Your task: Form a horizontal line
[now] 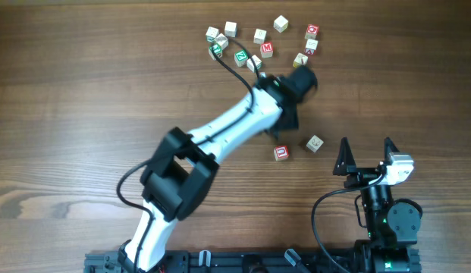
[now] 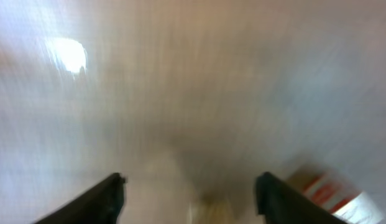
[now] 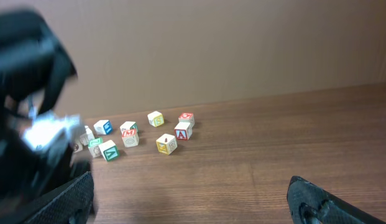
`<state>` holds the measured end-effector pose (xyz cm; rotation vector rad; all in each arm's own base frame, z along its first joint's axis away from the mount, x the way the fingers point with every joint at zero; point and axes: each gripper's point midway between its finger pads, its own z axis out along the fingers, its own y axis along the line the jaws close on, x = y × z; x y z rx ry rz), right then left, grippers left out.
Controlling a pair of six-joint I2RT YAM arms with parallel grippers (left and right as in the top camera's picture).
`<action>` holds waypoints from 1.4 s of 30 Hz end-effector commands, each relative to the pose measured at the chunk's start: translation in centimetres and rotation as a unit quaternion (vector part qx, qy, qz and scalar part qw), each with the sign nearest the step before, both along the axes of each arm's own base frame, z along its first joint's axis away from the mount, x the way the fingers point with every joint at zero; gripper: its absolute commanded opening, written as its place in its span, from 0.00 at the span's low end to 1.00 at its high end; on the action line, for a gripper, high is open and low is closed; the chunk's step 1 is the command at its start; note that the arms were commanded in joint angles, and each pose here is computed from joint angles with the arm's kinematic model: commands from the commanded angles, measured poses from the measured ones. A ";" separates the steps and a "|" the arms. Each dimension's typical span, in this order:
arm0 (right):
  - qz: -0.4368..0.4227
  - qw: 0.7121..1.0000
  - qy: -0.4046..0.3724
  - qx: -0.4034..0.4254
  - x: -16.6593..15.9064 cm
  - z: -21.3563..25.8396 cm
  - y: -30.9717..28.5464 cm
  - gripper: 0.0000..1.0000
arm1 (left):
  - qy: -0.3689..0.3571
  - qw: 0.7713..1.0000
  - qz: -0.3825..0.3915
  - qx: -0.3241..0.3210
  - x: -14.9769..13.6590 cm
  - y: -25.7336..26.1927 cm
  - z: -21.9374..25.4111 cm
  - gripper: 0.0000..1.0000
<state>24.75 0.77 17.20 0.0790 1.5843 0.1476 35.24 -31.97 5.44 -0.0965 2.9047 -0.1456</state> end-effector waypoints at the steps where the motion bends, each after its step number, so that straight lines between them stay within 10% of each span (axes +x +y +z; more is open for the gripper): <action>1: 0.002 1.000 -0.002 -0.006 0.0 0.1 0.1 1.00 | -0.126 0.991 0.017 -0.034 8.5 2.3 5.6 0.81; 10: 0.002 1.000 -0.002 -0.006 0.0 0.1 0.1 1.00 | -0.206 0.972 0.070 -0.088 17.1 5.5 5.0 0.88; 32: 0.002 1.000 0.000 0.020 0.0 0.0 0.1 1.00 | -0.242 0.967 0.046 -0.062 21.7 7.5 -0.9 0.97; 42: 0.005 0.999 0.001 0.053 0.0 0.1 0.2 1.00 | -0.209 0.972 0.074 -0.079 22.2 8.6 -6.3 0.85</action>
